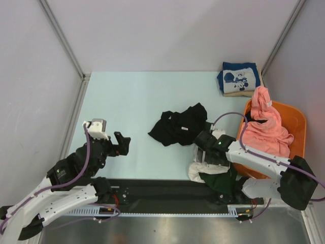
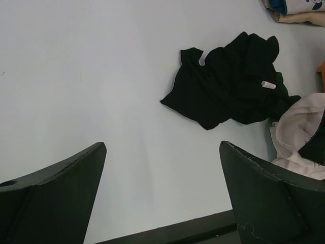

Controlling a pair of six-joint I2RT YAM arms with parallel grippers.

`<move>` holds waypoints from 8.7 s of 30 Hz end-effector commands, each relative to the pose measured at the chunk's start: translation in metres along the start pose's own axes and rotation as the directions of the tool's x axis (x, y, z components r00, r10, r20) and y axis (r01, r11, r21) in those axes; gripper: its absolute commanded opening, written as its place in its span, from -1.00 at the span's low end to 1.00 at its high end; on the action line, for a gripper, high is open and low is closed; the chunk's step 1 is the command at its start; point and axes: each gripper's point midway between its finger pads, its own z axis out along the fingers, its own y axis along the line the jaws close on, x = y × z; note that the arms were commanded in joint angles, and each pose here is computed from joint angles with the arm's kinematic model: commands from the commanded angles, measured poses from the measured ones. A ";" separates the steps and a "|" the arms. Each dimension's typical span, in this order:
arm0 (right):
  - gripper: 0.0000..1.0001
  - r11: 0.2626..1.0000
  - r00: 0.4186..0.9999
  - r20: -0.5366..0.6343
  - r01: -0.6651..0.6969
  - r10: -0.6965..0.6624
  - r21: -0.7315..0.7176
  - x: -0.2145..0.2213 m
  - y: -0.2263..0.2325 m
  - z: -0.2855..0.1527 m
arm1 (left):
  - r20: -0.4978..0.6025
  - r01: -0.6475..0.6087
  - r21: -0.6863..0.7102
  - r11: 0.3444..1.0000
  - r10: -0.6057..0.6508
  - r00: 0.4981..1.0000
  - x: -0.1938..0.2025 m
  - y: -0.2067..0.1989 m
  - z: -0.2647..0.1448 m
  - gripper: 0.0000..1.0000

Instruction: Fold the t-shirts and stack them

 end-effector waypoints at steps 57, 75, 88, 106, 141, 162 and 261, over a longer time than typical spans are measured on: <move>0.75 0.856 0.953 0.275 0.244 -0.125 -0.456 -0.108 0.186 -0.074 | -0.154 0.083 -0.075 0.994 -0.093 0.984 0.029 -0.025 0.057 0.99; 0.49 0.843 0.897 0.132 0.441 -0.421 -0.308 -0.073 0.311 0.070 | 0.026 0.084 -0.095 0.992 -0.082 0.996 -0.007 0.018 0.008 1.00; -0.73 0.879 0.895 0.086 0.446 -0.438 -0.167 -0.082 0.272 0.108 | 0.039 0.091 -0.081 0.993 -0.088 0.995 -0.009 0.017 0.006 1.00; -1.00 0.950 0.865 0.501 0.138 0.021 -0.280 -0.210 0.103 -0.157 | 0.017 0.117 -0.087 0.989 -0.116 0.993 -0.015 0.008 0.012 0.99; -1.00 0.925 0.882 0.427 -0.025 0.198 -0.378 -0.161 -0.049 -0.136 | -0.454 0.300 0.136 0.944 -0.209 0.866 0.133 -0.171 0.280 0.50; -1.00 0.856 0.866 0.422 -0.013 0.269 -0.517 -0.191 -0.021 -0.178 | -0.462 0.308 0.183 0.934 -0.195 0.865 0.072 -0.134 0.258 0.44; -1.00 0.908 0.821 0.407 -0.296 0.400 -0.296 -0.218 -0.057 -0.094 | -0.437 -0.119 0.280 0.953 0.237 0.868 0.121 -0.179 0.083 0.79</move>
